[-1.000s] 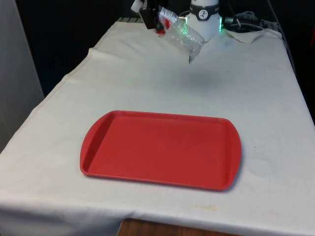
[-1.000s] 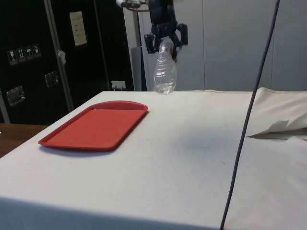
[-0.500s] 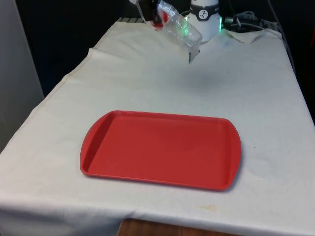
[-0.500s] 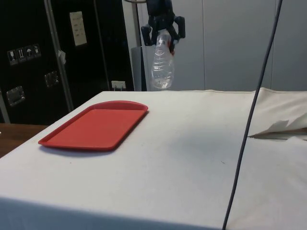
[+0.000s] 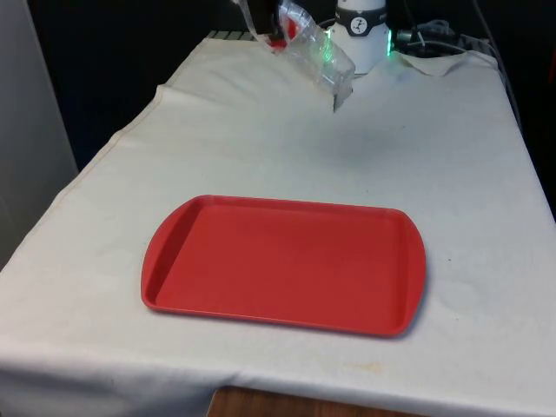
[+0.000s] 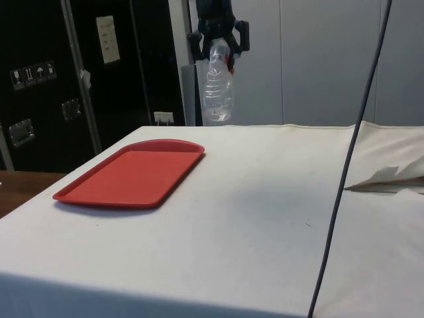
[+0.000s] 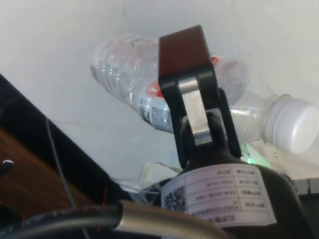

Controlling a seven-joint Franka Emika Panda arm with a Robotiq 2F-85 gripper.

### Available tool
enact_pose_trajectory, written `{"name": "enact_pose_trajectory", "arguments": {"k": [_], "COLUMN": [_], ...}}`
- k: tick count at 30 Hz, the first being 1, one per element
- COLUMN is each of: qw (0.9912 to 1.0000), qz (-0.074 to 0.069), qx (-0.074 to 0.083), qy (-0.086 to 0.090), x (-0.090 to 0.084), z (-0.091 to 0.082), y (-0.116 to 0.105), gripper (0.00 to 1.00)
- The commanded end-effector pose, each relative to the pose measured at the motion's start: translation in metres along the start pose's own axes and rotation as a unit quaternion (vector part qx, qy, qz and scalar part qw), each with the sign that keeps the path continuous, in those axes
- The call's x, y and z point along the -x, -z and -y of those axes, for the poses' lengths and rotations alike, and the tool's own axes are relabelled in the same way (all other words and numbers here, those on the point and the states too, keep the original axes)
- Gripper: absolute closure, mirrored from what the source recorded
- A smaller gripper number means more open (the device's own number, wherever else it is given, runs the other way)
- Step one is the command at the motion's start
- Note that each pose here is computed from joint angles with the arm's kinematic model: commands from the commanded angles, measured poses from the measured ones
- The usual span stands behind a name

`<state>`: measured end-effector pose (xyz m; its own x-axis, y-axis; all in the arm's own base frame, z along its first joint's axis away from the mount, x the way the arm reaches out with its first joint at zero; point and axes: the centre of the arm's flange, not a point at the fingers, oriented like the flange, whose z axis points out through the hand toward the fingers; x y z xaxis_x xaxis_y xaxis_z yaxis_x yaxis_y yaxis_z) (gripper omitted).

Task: Place the bottle upright on the tray.

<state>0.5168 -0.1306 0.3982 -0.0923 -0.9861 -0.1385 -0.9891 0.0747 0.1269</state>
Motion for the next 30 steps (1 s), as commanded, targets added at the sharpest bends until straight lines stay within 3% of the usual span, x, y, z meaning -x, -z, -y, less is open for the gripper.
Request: {"name": "enact_pose_trajectory", "arguments": {"k": [1,6,7,14,15,22,23,24,30], "qw": [0.99996,0.99980,0.99986,0.99897,0.99916,0.99748,0.99807,0.99722,0.99522], "qz": [-0.008,-0.018,-0.014,-0.043,-0.038,-0.065,-0.058,-0.068,-0.089], "qx": [-0.004,-0.007,-0.003,-0.012,-0.007,-0.023,-0.015,-0.025,-0.036], "qy": [-0.002,0.004,0.008,0.009,0.014,0.015,0.018,0.016,0.021], "x": [0.002,0.005,0.005,0.011,0.010,0.013,0.012,0.013,0.015], "z": [0.004,0.011,0.010,0.024,0.023,0.032,0.029,0.032,0.037], "y": [0.000,0.001,0.000,0.001,0.000,0.003,0.001,0.003,0.003], "gripper": [0.67,0.67,0.67,0.67,0.67,0.67,0.67,0.67,0.67]}}
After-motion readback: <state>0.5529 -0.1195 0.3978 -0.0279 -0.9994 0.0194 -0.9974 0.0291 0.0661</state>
